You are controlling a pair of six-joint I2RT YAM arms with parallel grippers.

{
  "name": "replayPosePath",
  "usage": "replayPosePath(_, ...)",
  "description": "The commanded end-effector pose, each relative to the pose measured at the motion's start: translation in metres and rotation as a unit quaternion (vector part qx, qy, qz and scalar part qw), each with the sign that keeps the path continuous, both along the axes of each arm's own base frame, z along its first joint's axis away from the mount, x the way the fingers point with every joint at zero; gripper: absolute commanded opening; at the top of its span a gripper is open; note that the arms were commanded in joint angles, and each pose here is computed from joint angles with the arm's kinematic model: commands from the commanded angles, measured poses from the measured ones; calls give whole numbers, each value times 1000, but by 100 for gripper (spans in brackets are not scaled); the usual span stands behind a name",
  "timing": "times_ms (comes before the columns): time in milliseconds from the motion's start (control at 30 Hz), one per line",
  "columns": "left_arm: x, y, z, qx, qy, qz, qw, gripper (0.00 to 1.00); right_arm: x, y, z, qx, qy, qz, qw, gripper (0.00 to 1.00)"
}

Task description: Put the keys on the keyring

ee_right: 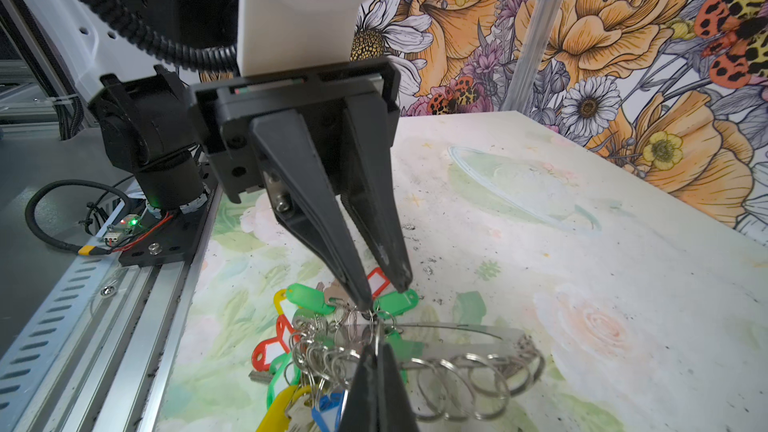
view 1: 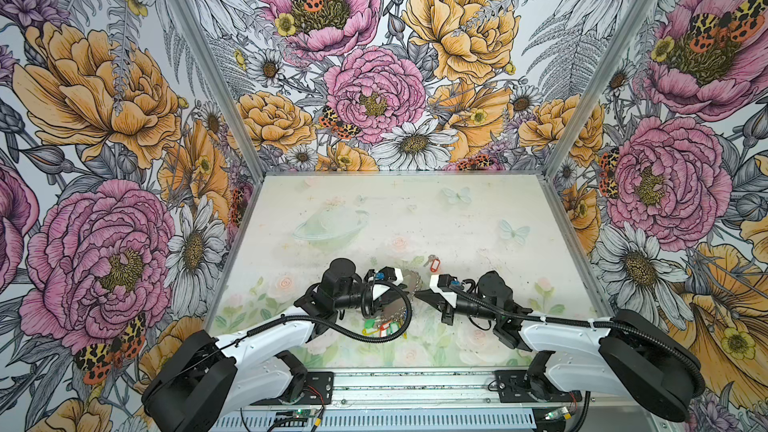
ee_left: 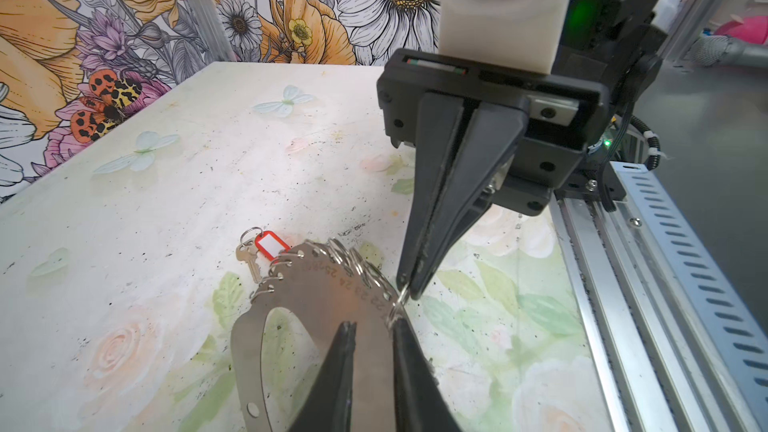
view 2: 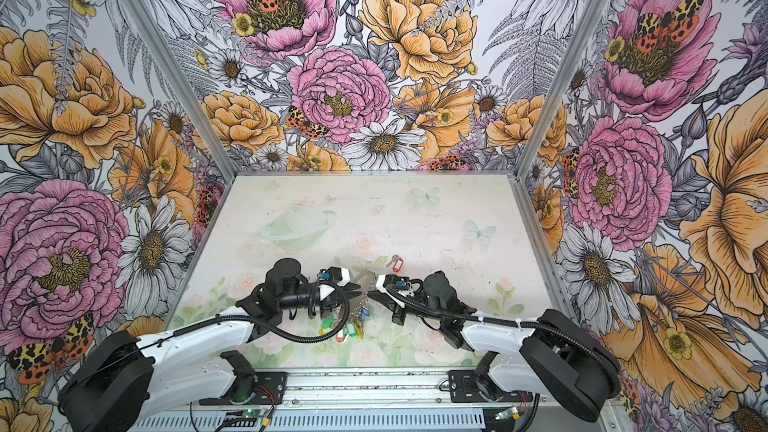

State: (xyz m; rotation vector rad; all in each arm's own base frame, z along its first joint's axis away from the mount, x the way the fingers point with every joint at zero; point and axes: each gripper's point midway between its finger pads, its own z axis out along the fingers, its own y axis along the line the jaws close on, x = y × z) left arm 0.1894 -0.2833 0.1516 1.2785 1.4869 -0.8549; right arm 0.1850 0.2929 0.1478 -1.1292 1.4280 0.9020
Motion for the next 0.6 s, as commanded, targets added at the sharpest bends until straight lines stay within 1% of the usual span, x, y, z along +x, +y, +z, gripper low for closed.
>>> replayPosePath(0, -7, -2, -2, -10, 12, -25, 1000, 21, -1, 1, 23, 46, -26, 8, 999, 0)
replayPosePath(167, -17, -6, 1, -20, 25, -51, 998, 19, -9, 3, 31, 66, -27, 31, 997, 0)
replayPosePath(400, -17, -7, 0, -18, 25, -52, 998, 14, -16, 7, 34, 73, -27, 56, 995, 0)
replayPosePath(467, -17, -7, 2, -20, 23, -51, 998, 11, -16, 7, 33, 73, -26, 58, 995, 0)
replayPosePath(567, -17, -6, 5, -23, 18, -49, 998, 10, -15, 7, 31, 73, -25, 56, 995, 0)
